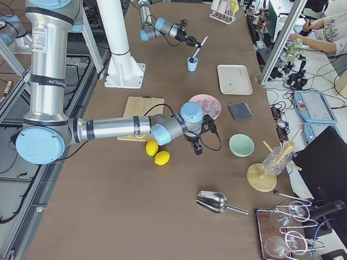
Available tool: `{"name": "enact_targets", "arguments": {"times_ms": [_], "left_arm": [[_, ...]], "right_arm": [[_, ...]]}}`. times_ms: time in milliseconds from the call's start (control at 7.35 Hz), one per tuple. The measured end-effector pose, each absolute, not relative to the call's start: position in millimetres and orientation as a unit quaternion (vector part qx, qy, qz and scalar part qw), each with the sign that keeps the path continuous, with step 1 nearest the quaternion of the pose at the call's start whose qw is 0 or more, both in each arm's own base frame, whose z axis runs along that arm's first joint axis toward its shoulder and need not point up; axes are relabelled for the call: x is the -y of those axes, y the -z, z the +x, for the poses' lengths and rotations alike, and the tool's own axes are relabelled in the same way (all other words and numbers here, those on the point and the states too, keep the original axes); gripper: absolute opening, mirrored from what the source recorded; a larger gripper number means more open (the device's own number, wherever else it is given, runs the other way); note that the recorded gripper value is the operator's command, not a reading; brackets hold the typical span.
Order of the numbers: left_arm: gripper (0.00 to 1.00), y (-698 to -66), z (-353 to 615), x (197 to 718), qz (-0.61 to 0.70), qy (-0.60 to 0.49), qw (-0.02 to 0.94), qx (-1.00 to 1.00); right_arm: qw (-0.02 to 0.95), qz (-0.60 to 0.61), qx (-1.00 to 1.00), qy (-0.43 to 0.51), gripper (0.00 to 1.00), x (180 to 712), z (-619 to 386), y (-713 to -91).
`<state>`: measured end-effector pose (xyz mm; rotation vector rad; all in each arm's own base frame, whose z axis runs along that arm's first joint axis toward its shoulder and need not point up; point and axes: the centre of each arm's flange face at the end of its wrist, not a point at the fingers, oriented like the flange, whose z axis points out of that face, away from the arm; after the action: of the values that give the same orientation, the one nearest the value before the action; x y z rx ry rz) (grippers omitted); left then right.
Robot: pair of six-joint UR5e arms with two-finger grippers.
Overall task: Mash ice and strawberries in cup
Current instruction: 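Press the pestle down into the cup contents with the left gripper, then lift the pestle out and carry it back beside the left arm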
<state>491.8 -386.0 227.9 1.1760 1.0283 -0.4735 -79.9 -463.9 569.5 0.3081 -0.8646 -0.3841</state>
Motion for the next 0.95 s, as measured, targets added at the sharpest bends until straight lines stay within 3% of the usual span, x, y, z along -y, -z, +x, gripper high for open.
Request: {"name": "enact_targets", "arguments": {"times_ms": [408,680,952], "left_arm": [[0.0,-251,394,480,0.49,0.174,0.706,-0.481],[0.0,-343,285,526,0.404,0.129,0.757,-0.496],[0.0,-454,174,530,0.287,0.098,0.811,-0.501]], "right_arm": [[0.878,0.153,0.414,0.183,0.98,456,-74,-565],[0.879,0.152,0.414,0.18,0.98,456,-74,-565],[0.881,0.153,0.412,0.177,0.98,456,-73,-565]]}}
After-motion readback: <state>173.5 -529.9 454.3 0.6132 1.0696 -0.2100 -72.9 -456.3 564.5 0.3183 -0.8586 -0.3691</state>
